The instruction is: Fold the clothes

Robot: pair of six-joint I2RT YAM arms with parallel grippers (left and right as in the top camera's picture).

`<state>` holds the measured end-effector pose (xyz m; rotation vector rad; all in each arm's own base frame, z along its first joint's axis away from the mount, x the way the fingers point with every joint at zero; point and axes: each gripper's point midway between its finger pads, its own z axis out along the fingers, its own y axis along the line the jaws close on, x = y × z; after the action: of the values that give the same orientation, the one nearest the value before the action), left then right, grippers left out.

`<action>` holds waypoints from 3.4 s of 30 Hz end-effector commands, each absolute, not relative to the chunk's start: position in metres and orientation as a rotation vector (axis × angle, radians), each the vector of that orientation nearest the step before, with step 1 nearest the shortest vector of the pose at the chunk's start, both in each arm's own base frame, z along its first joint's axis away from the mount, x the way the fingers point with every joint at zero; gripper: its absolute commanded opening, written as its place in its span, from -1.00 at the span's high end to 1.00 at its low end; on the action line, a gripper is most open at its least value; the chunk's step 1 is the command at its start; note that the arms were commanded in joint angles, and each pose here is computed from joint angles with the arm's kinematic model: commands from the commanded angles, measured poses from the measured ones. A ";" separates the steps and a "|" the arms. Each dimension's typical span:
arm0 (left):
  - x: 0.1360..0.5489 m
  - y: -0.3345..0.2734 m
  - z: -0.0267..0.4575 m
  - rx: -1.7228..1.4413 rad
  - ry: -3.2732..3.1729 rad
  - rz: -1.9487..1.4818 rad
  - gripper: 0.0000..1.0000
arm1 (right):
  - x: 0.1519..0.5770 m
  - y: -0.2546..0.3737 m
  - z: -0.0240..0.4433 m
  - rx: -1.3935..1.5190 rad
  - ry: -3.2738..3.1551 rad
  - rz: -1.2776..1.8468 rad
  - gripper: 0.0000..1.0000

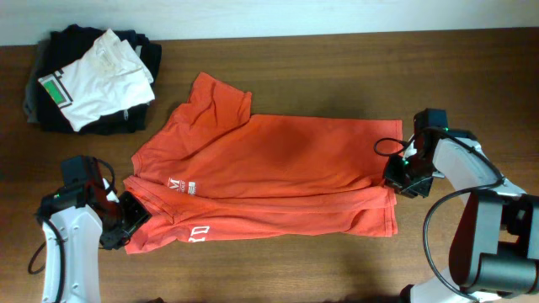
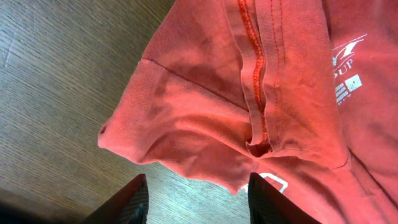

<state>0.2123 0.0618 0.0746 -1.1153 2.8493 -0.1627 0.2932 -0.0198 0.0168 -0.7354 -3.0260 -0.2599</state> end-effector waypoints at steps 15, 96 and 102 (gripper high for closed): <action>0.213 0.060 0.076 -1.089 2.846 -0.184 -0.02 | 0.247 -0.022 0.013 -0.736 -2.857 -0.156 -0.32; 0.244 -0.036 0.072 -0.475 3.064 -0.407 0.13 | 0.205 -0.040 -0.021 -1.138 -2.654 -0.133 0.92; 0.247 -0.036 0.072 -0.471 3.052 -0.409 0.12 | 0.198 -0.081 -0.004 -1.277 -2.597 -0.183 0.92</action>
<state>0.2418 -0.0374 0.0697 -0.4672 3.0683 -0.4249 0.2109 -0.0487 -0.0036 -1.2357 -2.6145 -0.3179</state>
